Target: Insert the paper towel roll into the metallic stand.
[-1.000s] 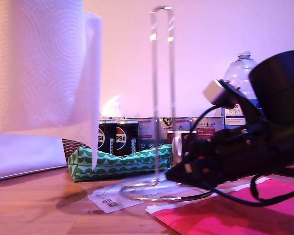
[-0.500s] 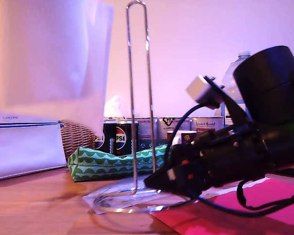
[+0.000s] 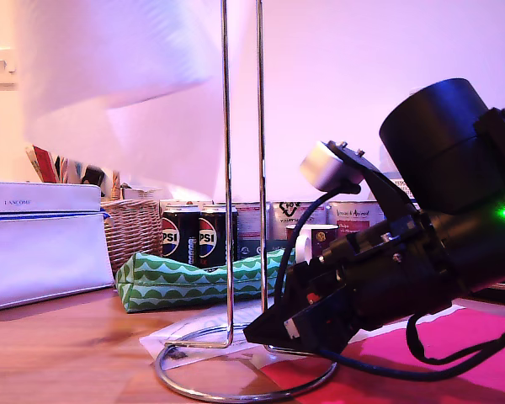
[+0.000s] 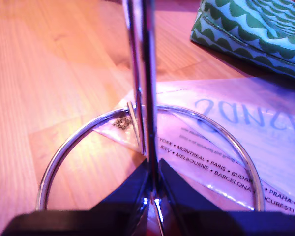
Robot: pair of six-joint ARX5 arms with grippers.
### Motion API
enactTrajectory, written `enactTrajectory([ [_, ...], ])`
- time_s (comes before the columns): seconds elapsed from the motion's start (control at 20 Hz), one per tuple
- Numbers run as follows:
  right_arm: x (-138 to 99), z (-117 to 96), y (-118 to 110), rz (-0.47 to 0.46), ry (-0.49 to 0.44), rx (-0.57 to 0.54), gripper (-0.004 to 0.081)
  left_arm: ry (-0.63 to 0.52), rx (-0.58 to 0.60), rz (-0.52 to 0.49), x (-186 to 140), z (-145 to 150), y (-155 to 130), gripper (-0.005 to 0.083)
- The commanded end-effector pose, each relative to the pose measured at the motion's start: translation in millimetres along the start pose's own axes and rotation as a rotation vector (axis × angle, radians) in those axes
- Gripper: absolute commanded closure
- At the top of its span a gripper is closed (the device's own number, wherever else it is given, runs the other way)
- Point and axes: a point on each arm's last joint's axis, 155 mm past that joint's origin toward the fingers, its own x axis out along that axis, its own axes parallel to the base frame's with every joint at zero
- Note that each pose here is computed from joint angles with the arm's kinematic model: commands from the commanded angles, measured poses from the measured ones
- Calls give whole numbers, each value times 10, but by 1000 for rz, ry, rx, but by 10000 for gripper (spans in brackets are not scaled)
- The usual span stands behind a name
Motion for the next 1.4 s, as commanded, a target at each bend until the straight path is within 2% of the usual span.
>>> enactTrajectory([
  [0.0,-4,-217,55,14,66,16,783,-67,-6,4,-27,125,93,797],
  [0.15,-5,-237,59,16,74,5,783,-158,-35,-30,-119,238,163,797],
  [0.45,-5,-238,58,15,74,4,783,-307,-25,-139,-277,463,83,797],
  [1.35,12,-262,15,-3,94,9,783,-279,-85,-244,-550,432,-293,797],
])
